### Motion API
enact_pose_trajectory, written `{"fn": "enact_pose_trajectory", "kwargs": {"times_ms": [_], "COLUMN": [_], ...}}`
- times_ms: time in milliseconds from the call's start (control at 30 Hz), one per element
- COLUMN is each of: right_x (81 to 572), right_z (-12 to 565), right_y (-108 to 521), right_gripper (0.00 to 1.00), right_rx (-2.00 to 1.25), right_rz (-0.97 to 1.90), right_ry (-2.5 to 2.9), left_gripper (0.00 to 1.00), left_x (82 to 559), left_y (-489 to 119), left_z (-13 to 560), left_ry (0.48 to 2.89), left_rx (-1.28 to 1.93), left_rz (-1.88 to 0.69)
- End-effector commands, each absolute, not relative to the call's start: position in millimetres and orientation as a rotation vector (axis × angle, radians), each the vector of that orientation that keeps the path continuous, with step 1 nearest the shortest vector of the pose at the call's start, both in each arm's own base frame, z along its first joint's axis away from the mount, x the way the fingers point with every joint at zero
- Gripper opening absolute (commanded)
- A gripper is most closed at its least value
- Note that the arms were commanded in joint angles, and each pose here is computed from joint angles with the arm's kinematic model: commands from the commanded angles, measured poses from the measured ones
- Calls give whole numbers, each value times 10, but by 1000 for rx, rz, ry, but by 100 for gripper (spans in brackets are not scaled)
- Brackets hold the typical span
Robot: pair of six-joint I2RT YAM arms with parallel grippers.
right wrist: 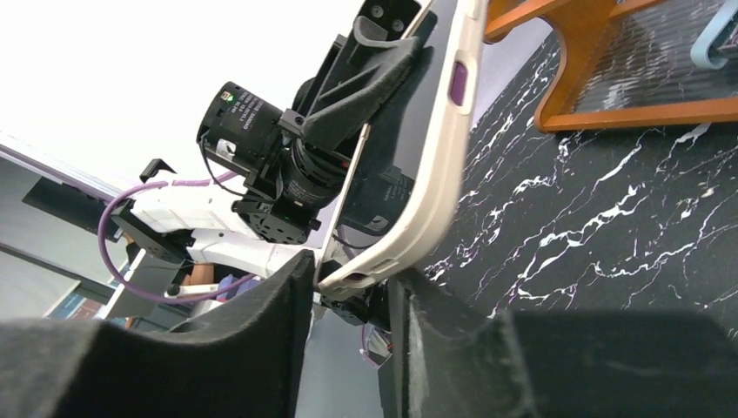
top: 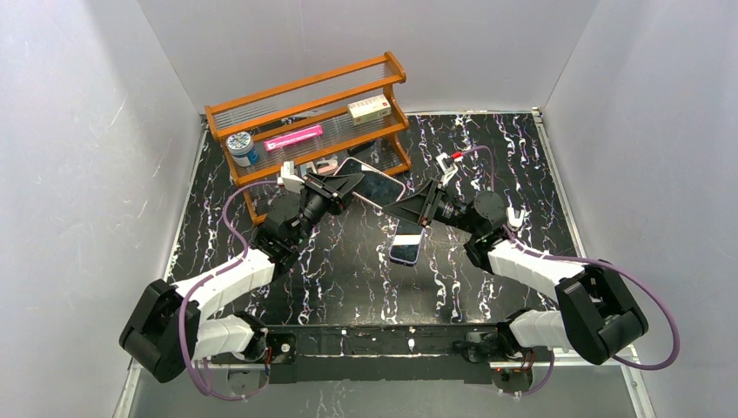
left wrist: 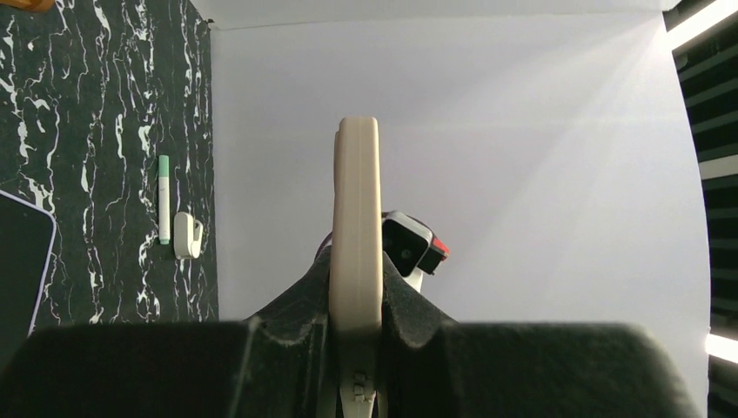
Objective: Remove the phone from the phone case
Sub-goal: Remove the phone case from the phone.
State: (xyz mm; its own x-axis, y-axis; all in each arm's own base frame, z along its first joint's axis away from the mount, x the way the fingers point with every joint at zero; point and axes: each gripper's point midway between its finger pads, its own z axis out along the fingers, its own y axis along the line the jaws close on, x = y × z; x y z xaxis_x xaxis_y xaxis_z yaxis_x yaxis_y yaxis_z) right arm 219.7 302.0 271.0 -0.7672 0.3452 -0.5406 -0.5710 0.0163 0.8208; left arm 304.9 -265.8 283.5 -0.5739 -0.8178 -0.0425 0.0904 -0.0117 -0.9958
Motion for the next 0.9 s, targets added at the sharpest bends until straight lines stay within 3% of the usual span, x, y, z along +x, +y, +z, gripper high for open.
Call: {"fn": "enact_pose_trajectory", "kwargs": {"times_ms": [0,133,300,700,867], "right_x": [2142,2123,2136,2134,2323], "right_z": [2975,2957,2925,2972,2945], "right_y": [3036,3049,3108,3146,3172], "right_gripper": [38,18,2,1,1], "right_rx": [-361,-451,-635,-1015,-1027], "right_rz": [1813,1760,1655,1391,1273], "right_ry": [1508,1484,1465,1202,1204], "left_gripper": [0,0,0,0,0], "left_x": [3074,3086,3079,2940,2891], "left_y": [-2573,-2613,-2684,-2924,-2960], "left_z": [3087,3019,2986,2913,2930], "left_ry": [1456,1508,1564,1715,1741], "left_rx": [-835,-857,-855,-710,-631], "left_rz": [-1737,-1725,-1729,-1777,-1788]}}
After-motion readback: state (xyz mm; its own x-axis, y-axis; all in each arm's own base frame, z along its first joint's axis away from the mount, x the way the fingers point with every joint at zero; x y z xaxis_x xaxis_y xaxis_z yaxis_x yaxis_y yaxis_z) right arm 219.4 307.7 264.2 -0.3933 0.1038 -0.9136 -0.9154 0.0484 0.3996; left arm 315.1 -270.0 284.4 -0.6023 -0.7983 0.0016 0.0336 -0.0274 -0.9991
